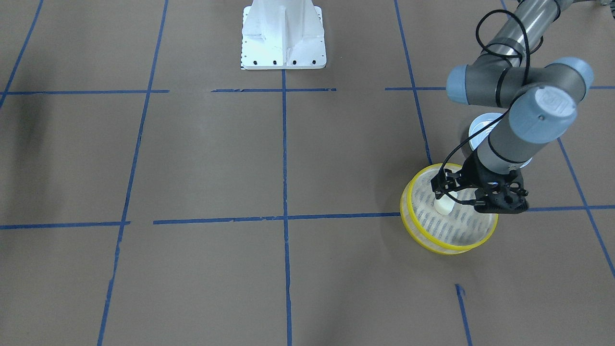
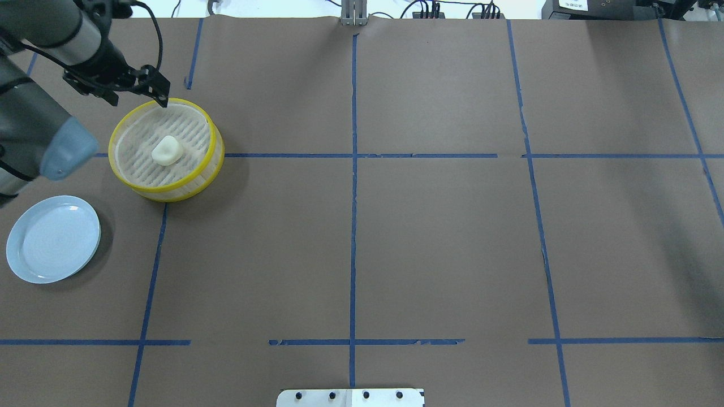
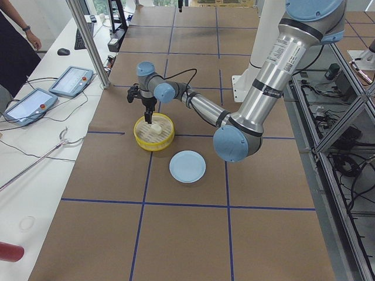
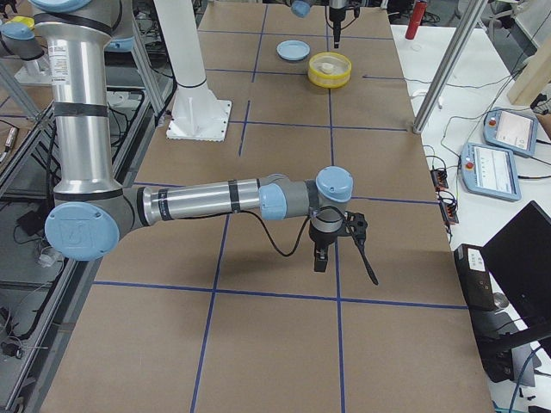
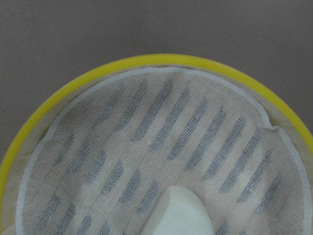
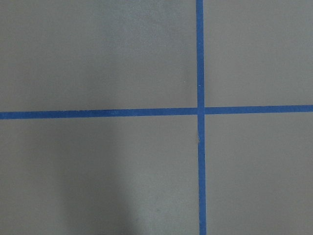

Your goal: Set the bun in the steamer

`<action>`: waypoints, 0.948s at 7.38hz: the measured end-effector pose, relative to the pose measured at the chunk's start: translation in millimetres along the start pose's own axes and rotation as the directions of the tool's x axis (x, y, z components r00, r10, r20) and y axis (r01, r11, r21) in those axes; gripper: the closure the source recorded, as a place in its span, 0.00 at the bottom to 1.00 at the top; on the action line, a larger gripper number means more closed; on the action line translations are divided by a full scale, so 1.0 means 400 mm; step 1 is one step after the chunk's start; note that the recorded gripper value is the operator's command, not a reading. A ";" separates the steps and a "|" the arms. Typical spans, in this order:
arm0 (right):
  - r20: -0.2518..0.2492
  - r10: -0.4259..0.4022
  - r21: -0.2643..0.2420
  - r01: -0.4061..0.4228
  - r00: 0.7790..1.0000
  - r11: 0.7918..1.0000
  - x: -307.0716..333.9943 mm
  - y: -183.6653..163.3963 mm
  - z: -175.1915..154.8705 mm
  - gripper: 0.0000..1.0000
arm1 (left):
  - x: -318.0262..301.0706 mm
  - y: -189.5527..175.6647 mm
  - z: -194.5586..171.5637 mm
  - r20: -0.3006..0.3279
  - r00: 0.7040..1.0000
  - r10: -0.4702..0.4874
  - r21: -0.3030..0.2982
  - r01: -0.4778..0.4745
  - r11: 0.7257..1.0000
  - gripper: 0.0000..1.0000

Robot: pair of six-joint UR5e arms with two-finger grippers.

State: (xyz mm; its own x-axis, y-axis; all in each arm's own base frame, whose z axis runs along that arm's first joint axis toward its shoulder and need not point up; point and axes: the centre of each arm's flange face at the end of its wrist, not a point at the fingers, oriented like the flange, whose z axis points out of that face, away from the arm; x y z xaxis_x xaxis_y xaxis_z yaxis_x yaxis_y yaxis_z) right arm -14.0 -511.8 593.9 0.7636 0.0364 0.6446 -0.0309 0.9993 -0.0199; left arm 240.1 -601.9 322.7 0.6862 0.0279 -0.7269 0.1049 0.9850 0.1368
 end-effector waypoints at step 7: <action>0.000 0.001 0.000 -0.001 1.000 1.000 0.000 0.000 0.000 0.00 | -0.768 0.115 -0.252 0.121 0.971 0.204 0.035 -0.209 0.977 0.00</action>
State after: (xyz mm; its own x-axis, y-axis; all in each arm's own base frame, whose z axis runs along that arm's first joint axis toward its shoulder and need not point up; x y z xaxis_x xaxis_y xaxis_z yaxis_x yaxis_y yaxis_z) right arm -14.0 -511.8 593.9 0.7636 0.0375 0.6446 -0.0317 0.9993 -0.0205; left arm -38.4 -548.0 484.3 0.7750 0.2074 -0.5969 -0.0160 0.9508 0.3095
